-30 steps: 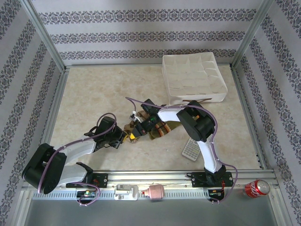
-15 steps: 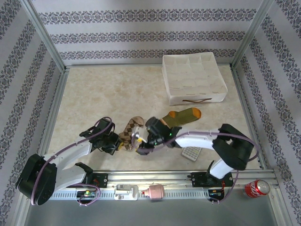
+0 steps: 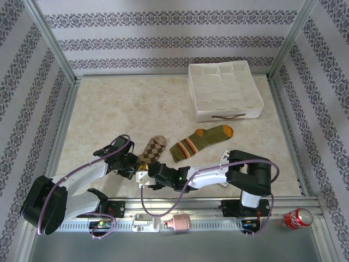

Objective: Roll the socks

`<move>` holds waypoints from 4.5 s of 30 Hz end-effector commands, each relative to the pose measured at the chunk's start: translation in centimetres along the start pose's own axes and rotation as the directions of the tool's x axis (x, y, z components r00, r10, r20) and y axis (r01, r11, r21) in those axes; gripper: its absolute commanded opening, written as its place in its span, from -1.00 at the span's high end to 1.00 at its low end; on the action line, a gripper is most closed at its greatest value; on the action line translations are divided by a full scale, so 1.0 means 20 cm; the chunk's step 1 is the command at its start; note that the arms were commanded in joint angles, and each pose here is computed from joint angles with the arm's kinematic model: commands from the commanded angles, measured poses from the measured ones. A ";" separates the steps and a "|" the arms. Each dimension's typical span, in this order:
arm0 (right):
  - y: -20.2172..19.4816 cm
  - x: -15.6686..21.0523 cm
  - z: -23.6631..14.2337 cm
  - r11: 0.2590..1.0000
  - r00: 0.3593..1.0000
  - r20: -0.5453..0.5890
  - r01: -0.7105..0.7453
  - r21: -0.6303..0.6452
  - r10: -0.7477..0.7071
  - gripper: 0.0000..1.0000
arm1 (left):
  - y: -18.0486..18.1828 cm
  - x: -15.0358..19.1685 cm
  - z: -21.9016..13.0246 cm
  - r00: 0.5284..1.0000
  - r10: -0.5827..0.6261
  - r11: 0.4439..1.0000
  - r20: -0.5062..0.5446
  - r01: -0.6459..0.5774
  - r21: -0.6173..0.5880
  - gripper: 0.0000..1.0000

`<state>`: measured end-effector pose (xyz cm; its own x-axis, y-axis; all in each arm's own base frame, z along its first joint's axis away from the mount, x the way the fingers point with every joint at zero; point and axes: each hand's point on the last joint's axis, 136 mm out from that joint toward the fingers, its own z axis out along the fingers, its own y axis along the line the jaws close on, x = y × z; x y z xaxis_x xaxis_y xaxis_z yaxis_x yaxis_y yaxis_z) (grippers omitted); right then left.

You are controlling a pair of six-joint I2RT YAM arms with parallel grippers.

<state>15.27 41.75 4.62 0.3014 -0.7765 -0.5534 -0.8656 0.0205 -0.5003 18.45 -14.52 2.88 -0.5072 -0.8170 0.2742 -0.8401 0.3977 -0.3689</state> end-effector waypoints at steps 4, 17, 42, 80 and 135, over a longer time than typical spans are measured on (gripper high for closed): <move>-0.07 -0.01 0.08 0.992 0.996 -0.046 0.086 0.088 -0.083 0.12 | 0.26 -0.03 0.03 0.997 -0.065 0.979 0.036 0.071 -0.190 1.00; 0.01 0.19 0.13 0.999 0.987 -0.155 -0.038 -0.037 0.032 1.00 | 0.20 -0.02 -0.01 0.997 -0.061 0.991 0.037 0.065 -0.121 0.73; 0.06 0.35 0.10 0.579 0.735 -0.324 -0.673 -0.460 0.596 1.00 | -0.14 -0.09 -0.18 0.997 0.035 0.945 0.076 -0.057 0.322 -0.09; -0.05 0.51 0.22 0.170 0.395 -0.563 -0.896 -0.409 0.726 1.00 | 0.00 -0.07 0.18 0.998 -0.055 0.996 0.005 0.054 0.063 0.85; 0.19 0.34 0.08 0.873 0.908 -0.221 -0.407 -0.270 0.355 1.00 | 0.19 -0.15 -0.37 0.959 0.017 0.993 0.284 0.017 -0.117 -0.37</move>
<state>17.63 42.21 3.16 0.0470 -0.7398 -0.6712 -0.9562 0.1611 -0.2446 17.89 -10.69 7.13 -0.4292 -0.8966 0.1090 -0.8444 0.3555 -0.4009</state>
